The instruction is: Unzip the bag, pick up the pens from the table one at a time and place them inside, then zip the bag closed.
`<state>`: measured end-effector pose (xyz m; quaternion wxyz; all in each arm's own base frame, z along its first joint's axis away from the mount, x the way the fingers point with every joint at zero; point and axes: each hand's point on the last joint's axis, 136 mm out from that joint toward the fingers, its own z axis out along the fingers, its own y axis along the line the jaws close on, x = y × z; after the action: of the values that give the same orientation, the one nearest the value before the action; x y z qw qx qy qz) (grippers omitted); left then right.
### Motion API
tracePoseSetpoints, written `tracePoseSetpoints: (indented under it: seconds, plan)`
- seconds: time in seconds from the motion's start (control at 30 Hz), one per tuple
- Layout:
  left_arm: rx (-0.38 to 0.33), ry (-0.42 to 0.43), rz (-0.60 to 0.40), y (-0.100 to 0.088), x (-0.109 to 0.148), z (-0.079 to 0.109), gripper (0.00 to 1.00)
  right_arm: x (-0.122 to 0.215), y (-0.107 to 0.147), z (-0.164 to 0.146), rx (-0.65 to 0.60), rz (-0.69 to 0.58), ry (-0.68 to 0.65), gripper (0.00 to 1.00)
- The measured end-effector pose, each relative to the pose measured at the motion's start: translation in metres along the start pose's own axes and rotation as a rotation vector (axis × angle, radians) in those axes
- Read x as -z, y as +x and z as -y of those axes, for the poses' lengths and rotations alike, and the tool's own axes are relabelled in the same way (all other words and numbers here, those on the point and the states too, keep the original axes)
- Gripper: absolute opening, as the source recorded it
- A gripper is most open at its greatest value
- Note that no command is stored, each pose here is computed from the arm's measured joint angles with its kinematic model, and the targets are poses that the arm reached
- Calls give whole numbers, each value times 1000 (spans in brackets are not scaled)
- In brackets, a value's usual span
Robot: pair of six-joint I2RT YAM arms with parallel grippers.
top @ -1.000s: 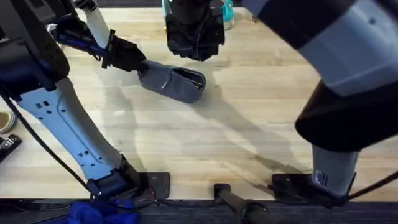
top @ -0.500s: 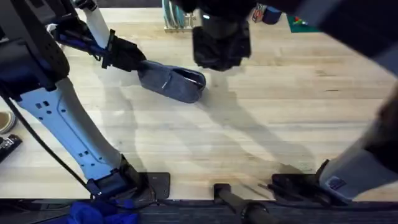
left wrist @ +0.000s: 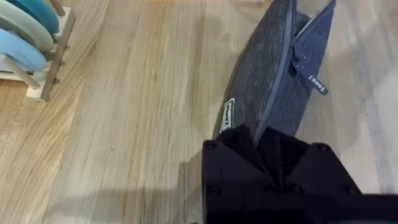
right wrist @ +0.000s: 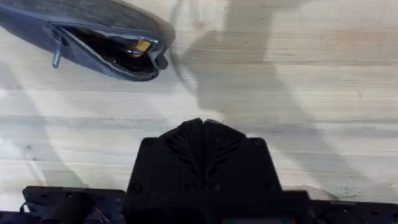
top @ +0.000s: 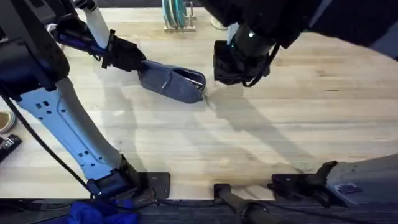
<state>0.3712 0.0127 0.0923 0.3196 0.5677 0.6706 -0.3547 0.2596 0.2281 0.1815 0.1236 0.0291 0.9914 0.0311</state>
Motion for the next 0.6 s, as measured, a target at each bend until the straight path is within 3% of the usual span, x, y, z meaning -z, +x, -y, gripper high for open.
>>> tracePoseSetpoints:
  seconds: [0.13,0.17,0.33,0.37,0.6]
  plan:
    - [0,0,0,0,0,0,42,0,1,-1,3,-5,-4,34]
    - [0,0,0,0,0,0,41,0,1,-1,3,-7,-5,121]
    - [0,0,0,0,0,0,42,0,2,-1,7,-9,-5,857]
    - [0,0,0,0,0,0,42,0,2,-1,12,-9,-5,954]
    - [0,0,0,0,0,0,42,0,2,-1,12,-10,-6,993]
